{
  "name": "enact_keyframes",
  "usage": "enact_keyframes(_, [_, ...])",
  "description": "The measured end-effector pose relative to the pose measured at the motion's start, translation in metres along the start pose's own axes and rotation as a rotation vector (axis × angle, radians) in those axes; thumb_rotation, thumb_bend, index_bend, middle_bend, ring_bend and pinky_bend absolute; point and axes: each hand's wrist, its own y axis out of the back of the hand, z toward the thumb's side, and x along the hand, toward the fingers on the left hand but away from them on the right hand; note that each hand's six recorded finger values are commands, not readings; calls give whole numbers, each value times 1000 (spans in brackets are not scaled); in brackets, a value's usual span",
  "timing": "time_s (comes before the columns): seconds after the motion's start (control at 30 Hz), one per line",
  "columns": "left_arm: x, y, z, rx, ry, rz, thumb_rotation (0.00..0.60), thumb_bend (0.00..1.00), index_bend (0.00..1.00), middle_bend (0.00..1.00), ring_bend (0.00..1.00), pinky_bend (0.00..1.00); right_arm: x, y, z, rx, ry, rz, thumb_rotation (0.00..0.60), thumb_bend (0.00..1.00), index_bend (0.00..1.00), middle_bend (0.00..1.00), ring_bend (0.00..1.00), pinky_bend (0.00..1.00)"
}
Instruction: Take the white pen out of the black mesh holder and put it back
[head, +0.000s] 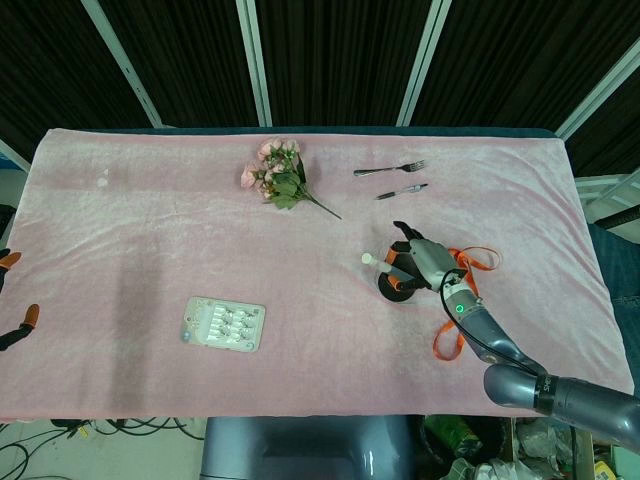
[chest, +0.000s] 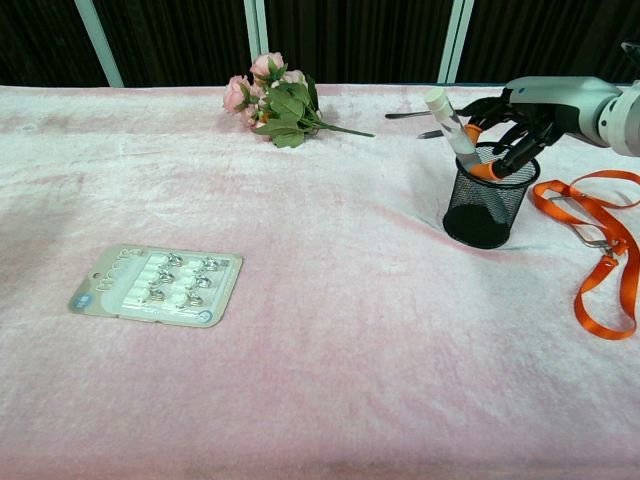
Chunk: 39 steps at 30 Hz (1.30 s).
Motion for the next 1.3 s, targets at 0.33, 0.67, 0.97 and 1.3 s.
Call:
enact_keyframes(0.33, [0, 1, -1, -3, 5, 2, 600, 354, 146, 106, 0, 28, -2, 0, 0, 5, -9, 8, 600, 265, 567, 11, 73, 188])
enact_keyframes(0.67, [0, -1, -1, -4, 6, -9, 600, 354, 150, 106, 0, 28, -3, 7, -3, -5, -17, -3, 600, 306, 592, 13, 74, 189])
enact_keyframes(0.97, [-1, -1, 0, -7, 4, -12, 600, 354, 150, 105, 0, 28, 5, 24, 0, -14, -5, -17, 600, 319, 597, 13, 74, 189])
enact_keyframes(1.3, [-2, 1, 1, -10, 3, -6, 600, 354, 150, 105, 0, 28, 14, 51, 20, -61, 51, -70, 600, 317, 600, 13, 74, 188])
